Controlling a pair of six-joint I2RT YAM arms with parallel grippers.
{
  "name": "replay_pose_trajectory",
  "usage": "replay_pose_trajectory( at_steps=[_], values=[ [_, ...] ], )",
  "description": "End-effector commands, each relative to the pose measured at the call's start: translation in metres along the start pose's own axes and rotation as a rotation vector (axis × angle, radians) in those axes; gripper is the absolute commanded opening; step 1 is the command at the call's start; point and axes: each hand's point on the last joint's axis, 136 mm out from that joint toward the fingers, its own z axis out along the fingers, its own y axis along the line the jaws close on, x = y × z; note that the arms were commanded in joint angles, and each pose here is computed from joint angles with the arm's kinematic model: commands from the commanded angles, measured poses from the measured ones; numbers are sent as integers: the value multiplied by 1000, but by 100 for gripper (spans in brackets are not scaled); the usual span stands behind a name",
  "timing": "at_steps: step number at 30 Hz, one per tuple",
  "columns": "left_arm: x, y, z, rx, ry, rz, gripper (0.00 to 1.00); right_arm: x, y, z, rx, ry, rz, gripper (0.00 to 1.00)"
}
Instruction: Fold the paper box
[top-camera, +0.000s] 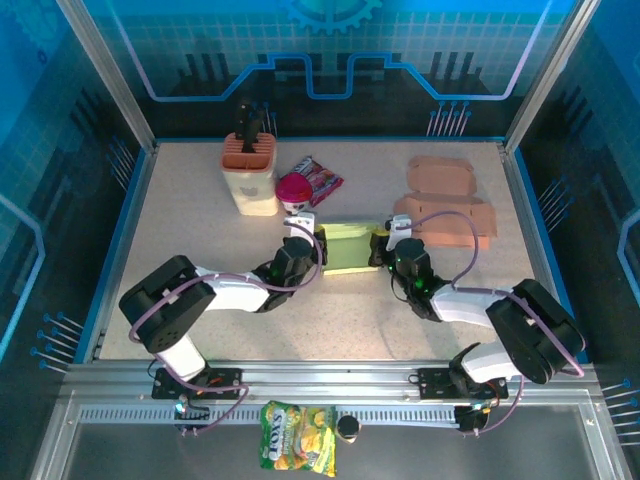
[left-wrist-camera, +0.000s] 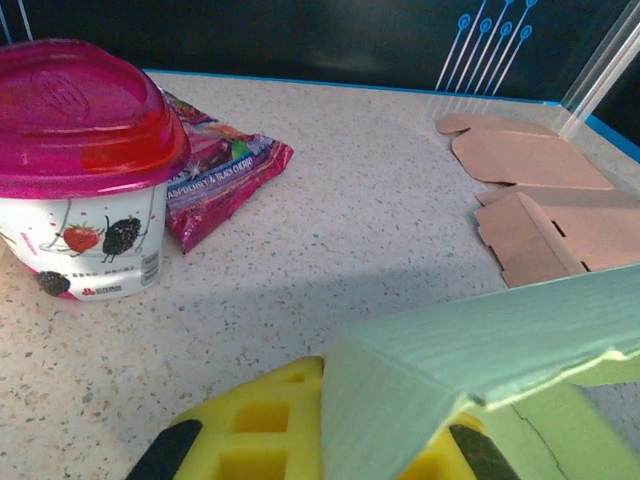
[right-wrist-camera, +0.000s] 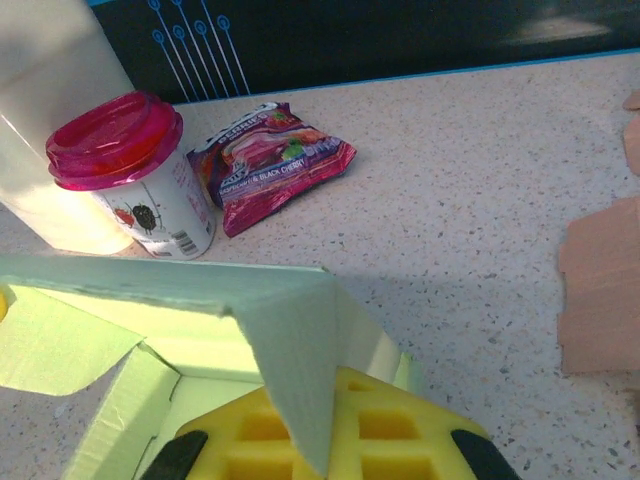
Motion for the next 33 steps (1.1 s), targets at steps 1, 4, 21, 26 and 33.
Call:
replay_pose_trajectory(
  at_steps=[1, 4, 21, 26, 33],
  values=[
    [-38, -36, 3, 107, -132, -23, 0, -10, 22, -4, -79, -27, -58, 0],
    [-29, -36, 7, 123, -158, -11, 0, -6, 24, -2, -86, -16, -82, 0],
    [14, -27, 1, 128, -149, 12, 0, 9, 22, -11, -76, 124, -71, 18],
    [19, -24, -2, 109, -156, 1, 0, 12, 24, -18, -87, 164, -59, 25],
    [15, -25, -4, 76, -172, 27, 0, 18, 29, -39, -108, 298, -6, 54]
  ],
)
